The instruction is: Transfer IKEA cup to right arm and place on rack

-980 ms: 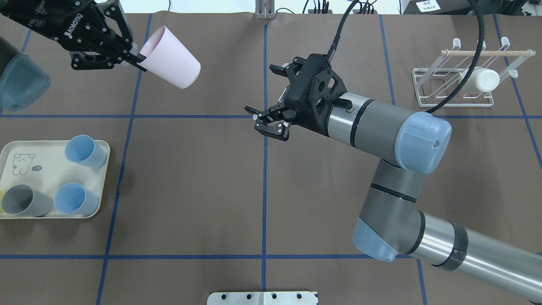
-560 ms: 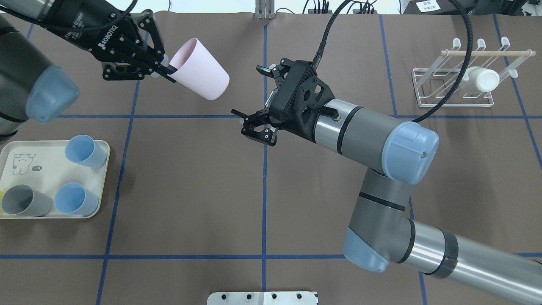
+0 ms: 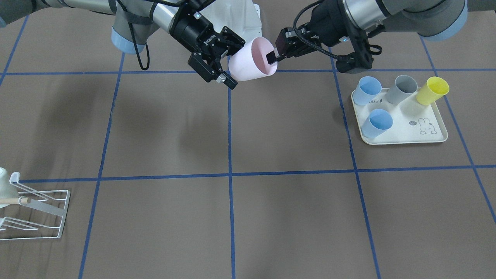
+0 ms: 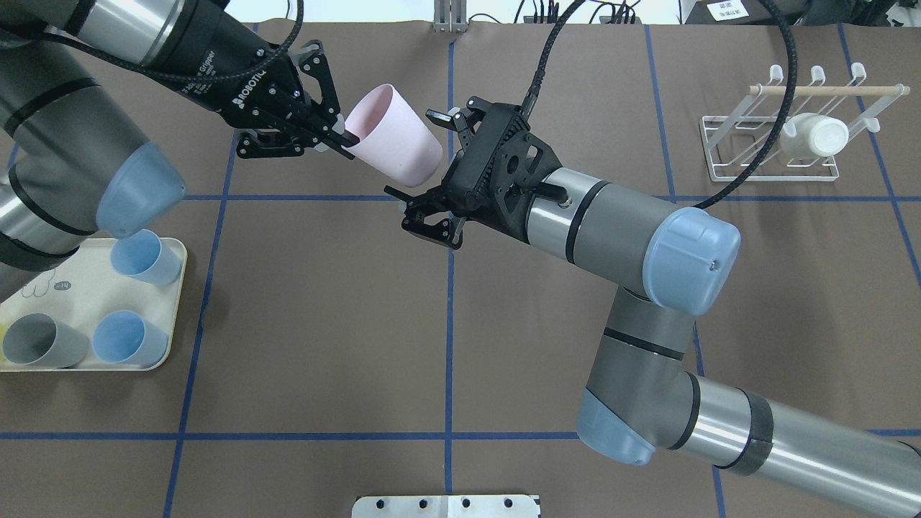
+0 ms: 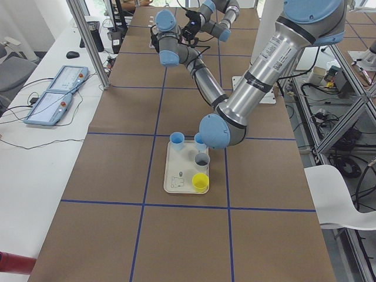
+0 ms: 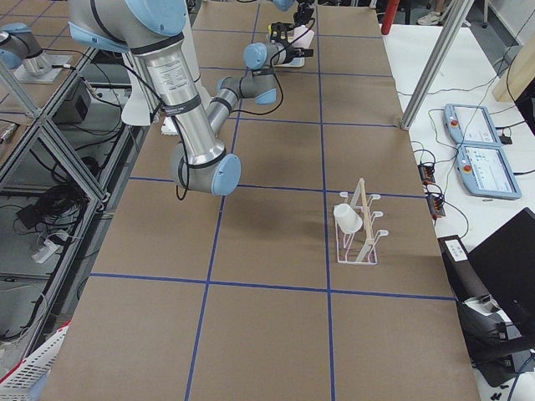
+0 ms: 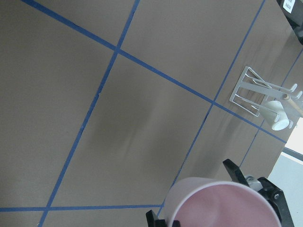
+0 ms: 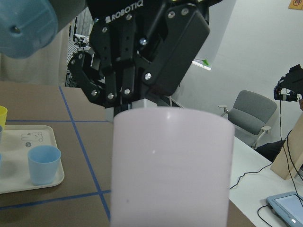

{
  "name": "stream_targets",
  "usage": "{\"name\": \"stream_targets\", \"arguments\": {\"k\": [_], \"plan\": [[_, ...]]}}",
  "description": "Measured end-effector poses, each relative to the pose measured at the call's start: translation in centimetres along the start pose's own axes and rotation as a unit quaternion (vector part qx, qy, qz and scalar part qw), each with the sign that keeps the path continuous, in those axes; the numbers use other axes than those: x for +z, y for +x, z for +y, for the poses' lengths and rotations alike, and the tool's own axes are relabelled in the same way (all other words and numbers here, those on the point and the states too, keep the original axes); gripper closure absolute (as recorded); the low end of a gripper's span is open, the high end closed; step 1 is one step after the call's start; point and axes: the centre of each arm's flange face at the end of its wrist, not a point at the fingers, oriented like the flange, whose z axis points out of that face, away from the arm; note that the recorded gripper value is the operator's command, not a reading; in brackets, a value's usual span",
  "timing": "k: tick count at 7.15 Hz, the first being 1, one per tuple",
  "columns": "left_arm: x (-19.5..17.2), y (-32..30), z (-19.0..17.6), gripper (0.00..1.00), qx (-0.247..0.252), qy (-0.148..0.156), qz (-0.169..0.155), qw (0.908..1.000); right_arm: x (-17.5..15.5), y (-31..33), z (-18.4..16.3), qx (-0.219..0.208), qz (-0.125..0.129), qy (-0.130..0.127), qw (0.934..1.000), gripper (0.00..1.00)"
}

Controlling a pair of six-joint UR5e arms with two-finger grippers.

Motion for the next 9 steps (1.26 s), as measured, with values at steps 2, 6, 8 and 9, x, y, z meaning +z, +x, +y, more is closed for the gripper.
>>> {"name": "stream_targets", "arguments": {"k": [2,6,8,9], "plan": [[0.47,0.03,0.18,1.00,0.000,-0.003,-0.001,1.0000,-0.04,0.04,-0.10,-0.001,0.000,0.001,1.0000,0.19],[0.69,0.06,0.25,0.85,0.001,-0.004,-0.002,1.0000,-0.16,0.12,-0.08,-0.011,0.009,0.002,0.9999,0.44],[0.78,0.19,0.29,0.00,0.002,-0.004,-0.001,1.0000,-0.21,-0.27,0.33,-0.011,0.023,0.000,0.9997,0.46],[0.75,0.58,0.40,0.00,0.006,-0.001,0.002,1.0000,-0.23,-0.43,0.55,-0.011,0.024,-0.002,0.9997,0.46]]}}
